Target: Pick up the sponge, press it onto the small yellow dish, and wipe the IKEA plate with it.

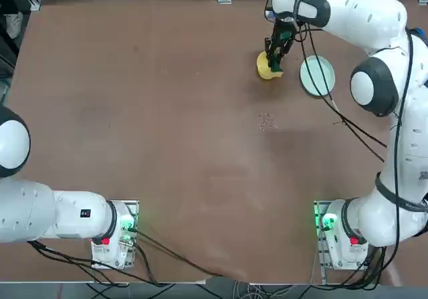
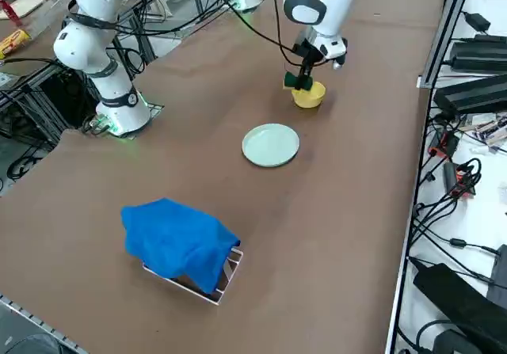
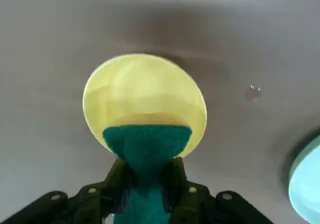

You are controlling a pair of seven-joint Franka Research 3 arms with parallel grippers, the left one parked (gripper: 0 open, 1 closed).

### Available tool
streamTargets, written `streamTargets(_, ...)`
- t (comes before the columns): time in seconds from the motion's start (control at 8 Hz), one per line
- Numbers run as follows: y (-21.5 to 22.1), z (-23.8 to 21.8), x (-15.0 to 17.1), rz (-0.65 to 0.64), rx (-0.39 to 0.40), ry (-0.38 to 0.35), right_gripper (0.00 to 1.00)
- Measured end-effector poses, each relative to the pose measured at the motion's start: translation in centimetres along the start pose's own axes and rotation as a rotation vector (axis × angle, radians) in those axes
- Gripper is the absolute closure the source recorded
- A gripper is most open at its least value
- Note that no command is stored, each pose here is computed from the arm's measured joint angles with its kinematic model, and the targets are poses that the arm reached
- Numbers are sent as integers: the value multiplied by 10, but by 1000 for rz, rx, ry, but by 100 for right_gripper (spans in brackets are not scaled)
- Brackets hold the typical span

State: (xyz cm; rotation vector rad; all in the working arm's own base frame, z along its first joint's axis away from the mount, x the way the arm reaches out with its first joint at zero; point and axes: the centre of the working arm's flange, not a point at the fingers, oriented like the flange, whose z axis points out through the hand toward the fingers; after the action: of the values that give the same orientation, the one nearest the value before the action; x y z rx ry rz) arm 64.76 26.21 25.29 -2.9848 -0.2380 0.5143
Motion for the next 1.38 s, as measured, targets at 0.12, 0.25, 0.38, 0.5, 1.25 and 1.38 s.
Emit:
streamTargets(0.12,0,2,5,-1,2,3,66)
streamTargets(0.25,0,7,10,0,3,3,66)
streamTargets(0.38,1,11,14,-1,5,2,66)
streamTargets(0.5,0,17,17,-1,5,1,66)
streamTargets(1.25,1,32,26,1,9,21,66)
streamTargets(1.38,1,37,28,3,9,19,66)
